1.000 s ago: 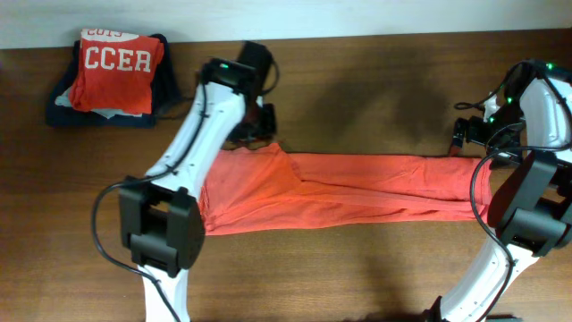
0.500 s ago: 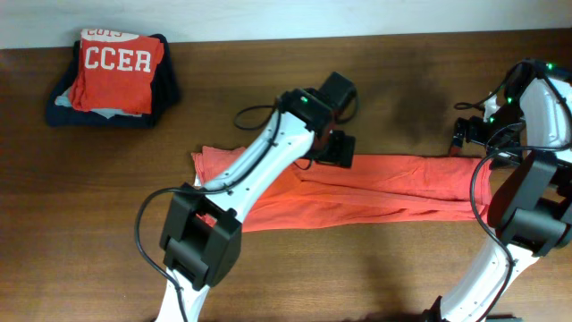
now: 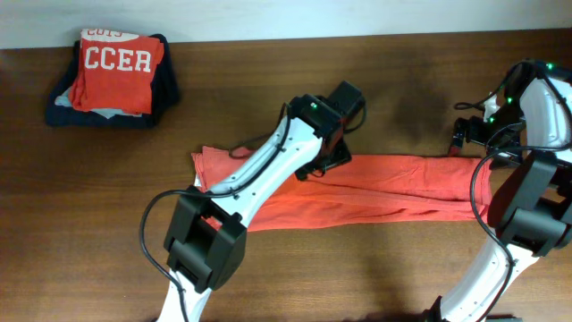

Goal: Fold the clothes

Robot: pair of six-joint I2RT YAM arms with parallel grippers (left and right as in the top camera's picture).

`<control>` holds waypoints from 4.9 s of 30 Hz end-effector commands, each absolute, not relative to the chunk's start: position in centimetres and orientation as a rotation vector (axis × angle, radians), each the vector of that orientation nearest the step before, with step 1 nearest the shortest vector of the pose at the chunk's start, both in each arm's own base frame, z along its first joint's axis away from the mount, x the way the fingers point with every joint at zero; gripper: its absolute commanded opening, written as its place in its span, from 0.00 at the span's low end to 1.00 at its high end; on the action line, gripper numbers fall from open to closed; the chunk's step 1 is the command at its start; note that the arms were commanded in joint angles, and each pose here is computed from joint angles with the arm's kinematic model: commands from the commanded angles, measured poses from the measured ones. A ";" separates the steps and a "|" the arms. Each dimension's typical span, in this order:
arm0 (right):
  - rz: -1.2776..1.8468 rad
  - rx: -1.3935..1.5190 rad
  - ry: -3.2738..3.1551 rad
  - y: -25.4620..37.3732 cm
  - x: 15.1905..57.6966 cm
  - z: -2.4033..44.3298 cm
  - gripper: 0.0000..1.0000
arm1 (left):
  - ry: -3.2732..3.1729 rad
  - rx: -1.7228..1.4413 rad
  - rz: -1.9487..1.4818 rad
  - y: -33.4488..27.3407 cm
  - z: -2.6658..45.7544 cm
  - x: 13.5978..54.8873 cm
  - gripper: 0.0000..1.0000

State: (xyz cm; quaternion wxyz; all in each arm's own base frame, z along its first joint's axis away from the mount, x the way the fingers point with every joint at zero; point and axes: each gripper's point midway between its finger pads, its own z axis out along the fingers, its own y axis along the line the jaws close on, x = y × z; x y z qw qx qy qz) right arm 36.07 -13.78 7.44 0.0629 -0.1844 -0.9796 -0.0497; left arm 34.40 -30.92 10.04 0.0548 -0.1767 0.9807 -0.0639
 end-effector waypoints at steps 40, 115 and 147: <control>-0.152 -0.565 -2.978 -14.0 36.4 7.9 0.99 | 2.709 -0.959 0.404 -24.3 3.1 35.3 0.26; -0.152 -0.565 -2.978 -14.0 36.4 7.9 0.99 | 3.009 -0.408 0.334 -30.5 5.4 30.3 0.01; -0.152 -0.565 -2.978 -14.0 36.4 7.9 0.99 | 3.007 -0.762 0.155 -24.9 8.8 34.5 0.99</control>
